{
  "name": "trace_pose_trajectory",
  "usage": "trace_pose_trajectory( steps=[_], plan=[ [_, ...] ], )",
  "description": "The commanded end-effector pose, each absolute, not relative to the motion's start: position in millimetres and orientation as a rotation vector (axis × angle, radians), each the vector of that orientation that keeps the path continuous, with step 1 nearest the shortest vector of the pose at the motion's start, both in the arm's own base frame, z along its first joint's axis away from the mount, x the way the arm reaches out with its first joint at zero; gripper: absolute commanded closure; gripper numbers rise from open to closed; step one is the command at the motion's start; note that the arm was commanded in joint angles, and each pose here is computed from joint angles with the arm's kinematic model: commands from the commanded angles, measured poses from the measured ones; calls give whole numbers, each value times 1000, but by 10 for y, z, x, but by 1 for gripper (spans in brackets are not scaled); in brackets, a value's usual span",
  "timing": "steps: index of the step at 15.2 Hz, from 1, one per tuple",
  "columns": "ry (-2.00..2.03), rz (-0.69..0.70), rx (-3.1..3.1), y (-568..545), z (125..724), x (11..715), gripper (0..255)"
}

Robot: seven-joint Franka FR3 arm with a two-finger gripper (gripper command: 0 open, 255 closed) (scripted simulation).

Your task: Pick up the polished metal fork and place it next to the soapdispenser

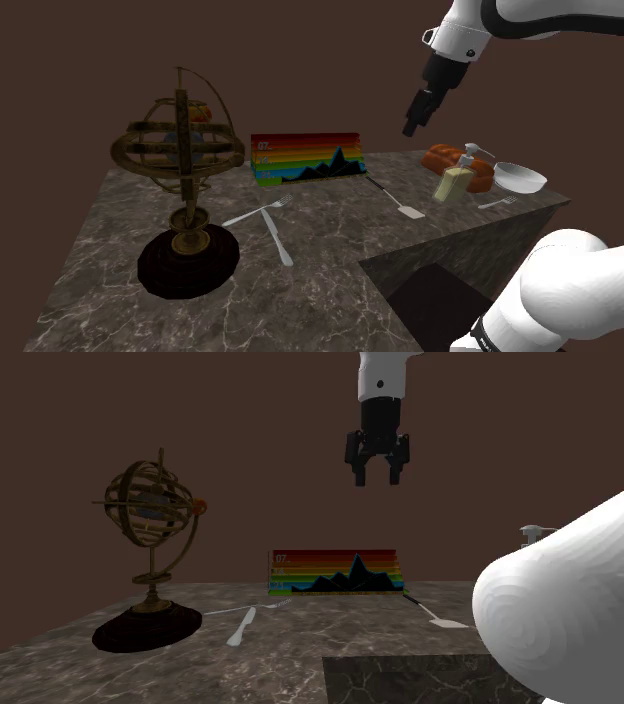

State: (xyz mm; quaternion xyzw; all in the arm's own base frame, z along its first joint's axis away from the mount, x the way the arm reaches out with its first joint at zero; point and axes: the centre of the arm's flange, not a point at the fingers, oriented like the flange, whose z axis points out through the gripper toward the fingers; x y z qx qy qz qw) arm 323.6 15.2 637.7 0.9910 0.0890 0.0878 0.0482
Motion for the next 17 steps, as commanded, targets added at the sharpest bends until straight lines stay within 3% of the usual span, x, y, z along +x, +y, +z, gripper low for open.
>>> trace_pose_trajectory(
  steps=[1,17],
  plan=[
    [271,268,3021,152,6377,3236,0],
    [1119,106,2868,591,5238,5045,0]
  ],
)
